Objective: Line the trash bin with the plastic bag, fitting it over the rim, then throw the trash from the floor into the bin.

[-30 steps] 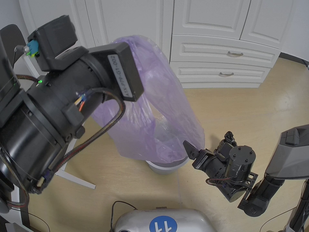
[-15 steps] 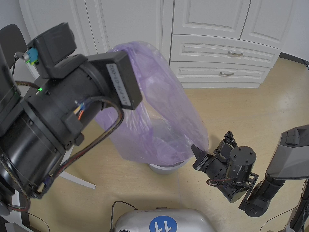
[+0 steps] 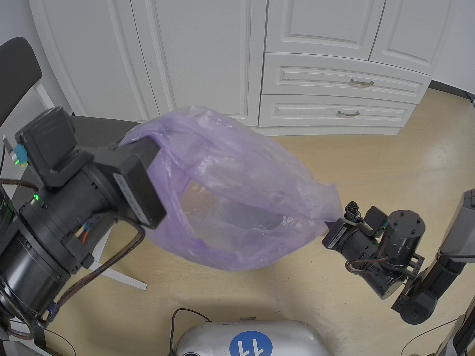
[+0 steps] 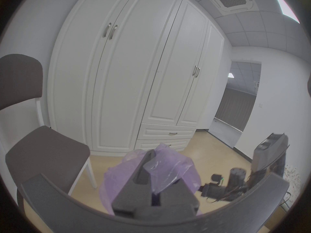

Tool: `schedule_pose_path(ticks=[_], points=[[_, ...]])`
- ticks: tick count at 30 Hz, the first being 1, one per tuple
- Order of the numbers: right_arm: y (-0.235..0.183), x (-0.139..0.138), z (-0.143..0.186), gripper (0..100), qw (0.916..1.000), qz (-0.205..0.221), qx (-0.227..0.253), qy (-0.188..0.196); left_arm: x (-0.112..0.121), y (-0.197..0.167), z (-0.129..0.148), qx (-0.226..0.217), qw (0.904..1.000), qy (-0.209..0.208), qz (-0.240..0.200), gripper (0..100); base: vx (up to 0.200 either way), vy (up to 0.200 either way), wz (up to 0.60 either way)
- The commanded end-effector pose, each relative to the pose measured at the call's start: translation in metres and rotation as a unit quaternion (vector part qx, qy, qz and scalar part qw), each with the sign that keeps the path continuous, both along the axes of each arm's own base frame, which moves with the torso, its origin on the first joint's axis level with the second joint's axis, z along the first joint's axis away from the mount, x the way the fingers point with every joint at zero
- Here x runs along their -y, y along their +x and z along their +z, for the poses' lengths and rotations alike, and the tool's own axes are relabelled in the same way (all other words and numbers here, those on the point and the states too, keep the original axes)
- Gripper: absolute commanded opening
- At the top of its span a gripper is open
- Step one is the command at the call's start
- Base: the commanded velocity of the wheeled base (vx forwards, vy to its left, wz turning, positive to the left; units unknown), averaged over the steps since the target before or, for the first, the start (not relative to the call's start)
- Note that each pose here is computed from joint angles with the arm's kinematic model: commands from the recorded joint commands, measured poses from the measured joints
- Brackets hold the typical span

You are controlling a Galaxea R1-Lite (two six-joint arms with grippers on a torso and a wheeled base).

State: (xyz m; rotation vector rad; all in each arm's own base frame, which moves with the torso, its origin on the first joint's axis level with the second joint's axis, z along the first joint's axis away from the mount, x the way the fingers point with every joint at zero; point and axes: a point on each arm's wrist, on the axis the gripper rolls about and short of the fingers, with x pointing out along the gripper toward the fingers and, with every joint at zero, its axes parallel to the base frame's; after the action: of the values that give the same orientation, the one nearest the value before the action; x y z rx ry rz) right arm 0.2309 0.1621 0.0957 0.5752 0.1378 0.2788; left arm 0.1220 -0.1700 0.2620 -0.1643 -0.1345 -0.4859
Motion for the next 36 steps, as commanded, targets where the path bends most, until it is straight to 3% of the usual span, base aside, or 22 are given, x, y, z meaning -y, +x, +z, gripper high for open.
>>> schedule_pose_path(ticks=[1,5,11,14,20,23,31,36], points=[[-0.016,0.033,0.037,0,0.9981,-0.003,0.055,0.026,-0.022,0.000,-0.015,-0.013,0.9989,0.017,0.041,0,0.000,0.000,0.00],[-0.038,0.052,0.048,0,0.9969,0.005,0.078,0.003,-0.048,-0.006,-0.034,-0.022,0.9933,0.045,0.104,0,0.000,0.000,0.00],[-0.054,0.060,0.060,0,0.9939,0.021,0.108,0.003,-0.084,-0.031,-0.051,-0.021,0.9897,0.056,0.130,0,0.000,0.000,0.00],[-0.056,0.061,0.062,0,0.9934,0.023,0.112,0.003,-0.102,-0.034,-0.064,-0.030,0.9826,0.064,0.172,0,0.000,0.000,0.00],[-0.057,0.061,0.062,0,0.9935,0.025,0.111,0.002,-0.107,-0.032,-0.068,-0.034,0.9789,0.067,0.190,0,0.000,0.000,0.00],[-0.057,0.062,0.062,0,0.9934,0.027,0.111,0.002,-0.104,-0.028,-0.064,-0.035,0.9792,0.061,0.190,0,0.000,0.000,0.00],[-0.057,0.063,0.064,0,0.9932,0.029,0.113,0.002,-0.091,-0.017,-0.071,-0.057,0.9888,0.066,0.121,0,0.000,0.000,0.00],[-0.054,0.064,0.061,0,0.9938,0.024,0.108,-0.004,-0.085,-0.011,-0.065,-0.054,0.9909,0.065,0.105,0,0.000,0.000,0.00]])
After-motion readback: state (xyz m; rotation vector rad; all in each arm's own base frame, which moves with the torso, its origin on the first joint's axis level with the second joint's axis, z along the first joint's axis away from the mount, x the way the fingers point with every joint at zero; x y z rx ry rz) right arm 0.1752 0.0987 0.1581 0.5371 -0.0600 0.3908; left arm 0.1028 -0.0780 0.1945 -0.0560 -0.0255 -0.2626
